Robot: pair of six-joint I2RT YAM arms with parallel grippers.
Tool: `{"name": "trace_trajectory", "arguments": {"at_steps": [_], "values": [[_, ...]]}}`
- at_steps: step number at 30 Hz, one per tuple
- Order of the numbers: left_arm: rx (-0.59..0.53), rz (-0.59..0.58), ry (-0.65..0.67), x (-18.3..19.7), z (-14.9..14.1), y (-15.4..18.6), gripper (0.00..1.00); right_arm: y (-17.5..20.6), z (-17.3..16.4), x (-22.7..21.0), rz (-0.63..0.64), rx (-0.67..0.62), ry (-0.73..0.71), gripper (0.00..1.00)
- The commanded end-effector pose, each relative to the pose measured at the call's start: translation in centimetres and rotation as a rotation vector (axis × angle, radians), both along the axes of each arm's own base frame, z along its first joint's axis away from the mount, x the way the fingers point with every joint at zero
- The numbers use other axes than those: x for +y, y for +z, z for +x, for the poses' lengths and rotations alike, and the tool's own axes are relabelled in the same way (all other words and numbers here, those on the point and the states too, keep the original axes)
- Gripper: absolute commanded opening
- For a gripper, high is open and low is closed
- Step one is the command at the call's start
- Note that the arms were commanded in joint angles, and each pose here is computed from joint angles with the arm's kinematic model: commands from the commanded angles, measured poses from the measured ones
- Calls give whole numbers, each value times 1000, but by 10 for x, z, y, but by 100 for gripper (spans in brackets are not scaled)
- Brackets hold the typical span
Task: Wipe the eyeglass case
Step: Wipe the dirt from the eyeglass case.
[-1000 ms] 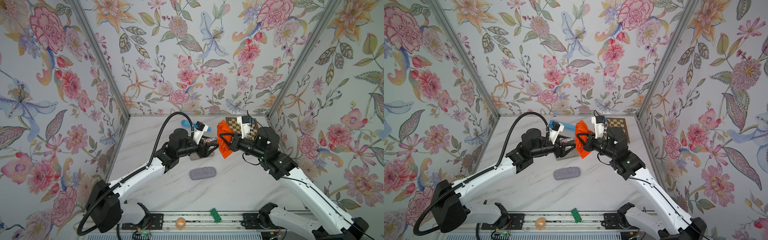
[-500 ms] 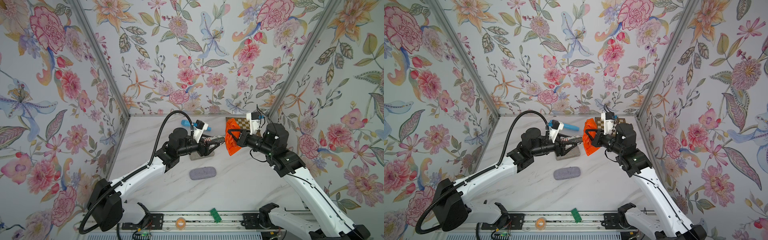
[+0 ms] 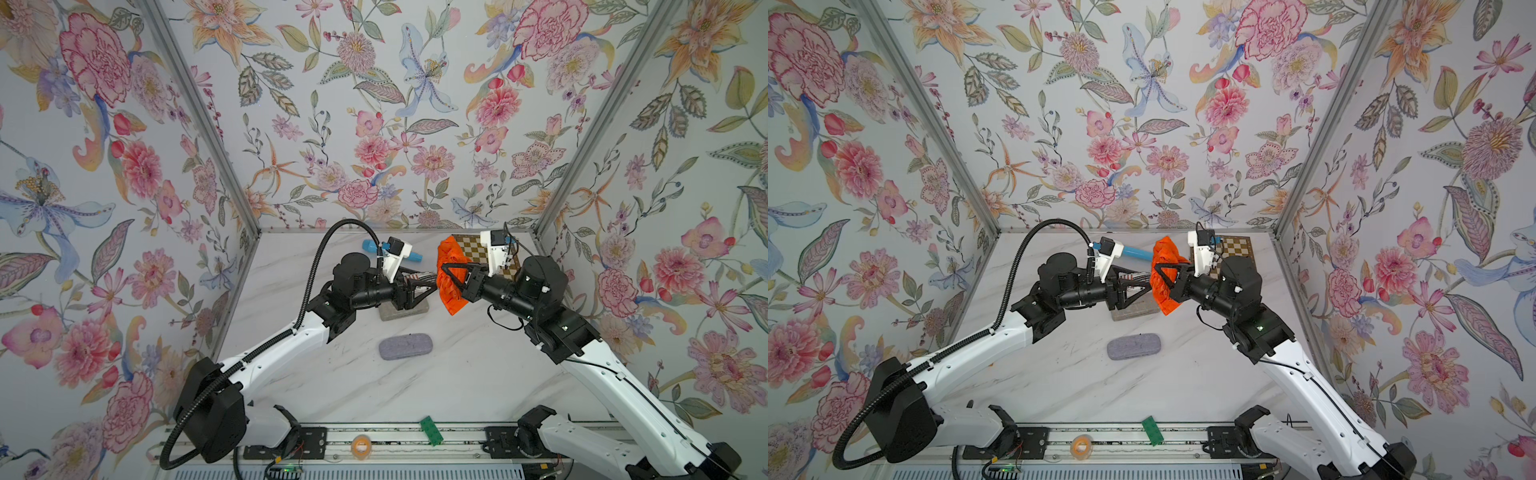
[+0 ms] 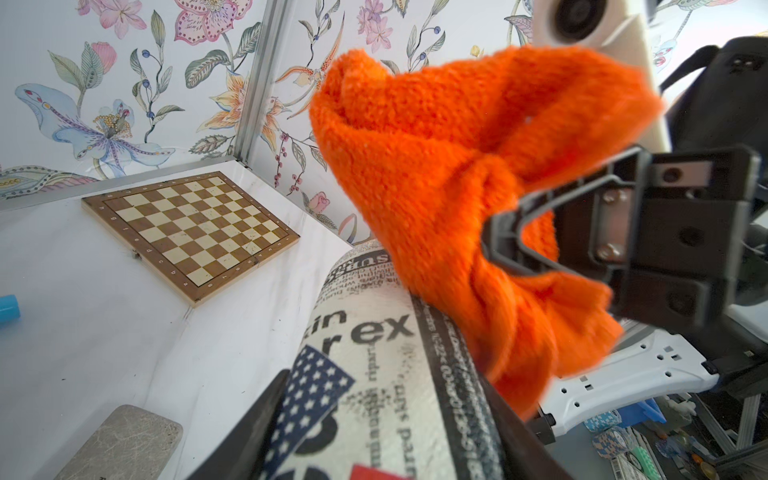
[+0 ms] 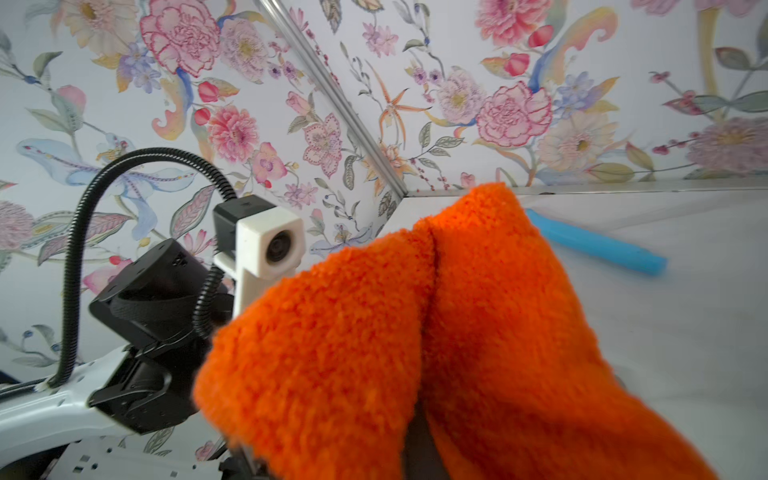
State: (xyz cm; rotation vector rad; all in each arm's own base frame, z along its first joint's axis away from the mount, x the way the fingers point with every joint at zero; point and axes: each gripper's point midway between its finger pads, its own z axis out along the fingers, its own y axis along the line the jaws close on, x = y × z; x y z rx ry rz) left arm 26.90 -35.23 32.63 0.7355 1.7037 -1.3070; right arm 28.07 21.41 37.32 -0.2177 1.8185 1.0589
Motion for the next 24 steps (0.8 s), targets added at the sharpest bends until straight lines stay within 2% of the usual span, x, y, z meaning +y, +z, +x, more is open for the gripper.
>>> {"name": "trace_trajectory", "arguments": {"at_steps": [1, 4, 8, 10, 12, 14, 16, 21, 24], "values": [[-152, -120, -78, 8, -30, 62, 33, -28, 16, -53, -93, 93, -148, 0], [-154, -99, -59, 12, -30, 60, 33, -14, 14, -83, -93, 84, -218, 0], [-206, -28, -72, 10, -37, 60, 34, 3, 13, -97, -34, 98, -235, 0], [-304, 82, -56, 5, -43, 55, 34, 11, 16, -97, 3, 125, -200, 0], [-451, 262, 16, 1, -41, 42, 32, 15, 21, -96, 31, 160, -158, 0], [-646, 481, 135, 3, -31, 25, 29, 21, 26, -91, 66, 196, -99, 0], [-775, 585, 201, 9, -25, 15, 29, 22, 26, -83, 95, 232, -34, 0], [-976, 631, 275, 14, -24, 13, 29, 2, 23, -62, 116, 345, 73, 0], [-1024, 627, 282, 9, -24, 19, 29, -13, 22, -45, 113, 392, 111, 0]]}}
